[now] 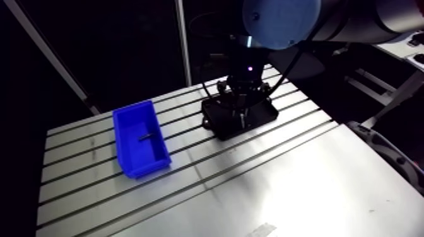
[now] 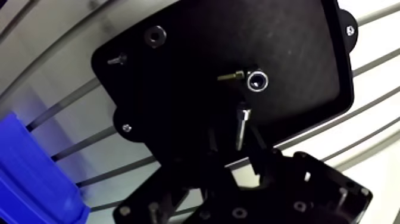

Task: Pick up the M10 bolt from the tray and put it into the blue bin.

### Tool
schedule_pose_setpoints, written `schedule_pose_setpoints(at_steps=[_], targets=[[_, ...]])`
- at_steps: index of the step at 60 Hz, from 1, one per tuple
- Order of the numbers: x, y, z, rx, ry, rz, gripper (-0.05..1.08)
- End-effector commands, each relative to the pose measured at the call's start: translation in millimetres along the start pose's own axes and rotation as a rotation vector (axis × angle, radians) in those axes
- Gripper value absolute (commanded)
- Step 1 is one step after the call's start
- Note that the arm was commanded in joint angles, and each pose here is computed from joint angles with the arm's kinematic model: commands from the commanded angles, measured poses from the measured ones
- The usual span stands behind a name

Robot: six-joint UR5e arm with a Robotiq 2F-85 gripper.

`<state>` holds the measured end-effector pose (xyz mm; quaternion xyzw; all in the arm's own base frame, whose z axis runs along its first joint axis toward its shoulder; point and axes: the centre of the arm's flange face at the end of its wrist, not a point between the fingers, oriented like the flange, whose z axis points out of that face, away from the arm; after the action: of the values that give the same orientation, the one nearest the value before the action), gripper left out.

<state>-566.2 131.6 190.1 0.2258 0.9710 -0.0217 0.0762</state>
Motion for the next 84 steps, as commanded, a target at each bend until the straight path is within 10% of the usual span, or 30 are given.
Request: schedule_pose_setpoints(at_steps=[1, 84], targets=[[0.2, 0.0, 3.6, -0.003, -0.002, -0.009, 0.61], [4.4, 2.3, 24.6, -0.024, -0.038, -0.046, 0.64]])
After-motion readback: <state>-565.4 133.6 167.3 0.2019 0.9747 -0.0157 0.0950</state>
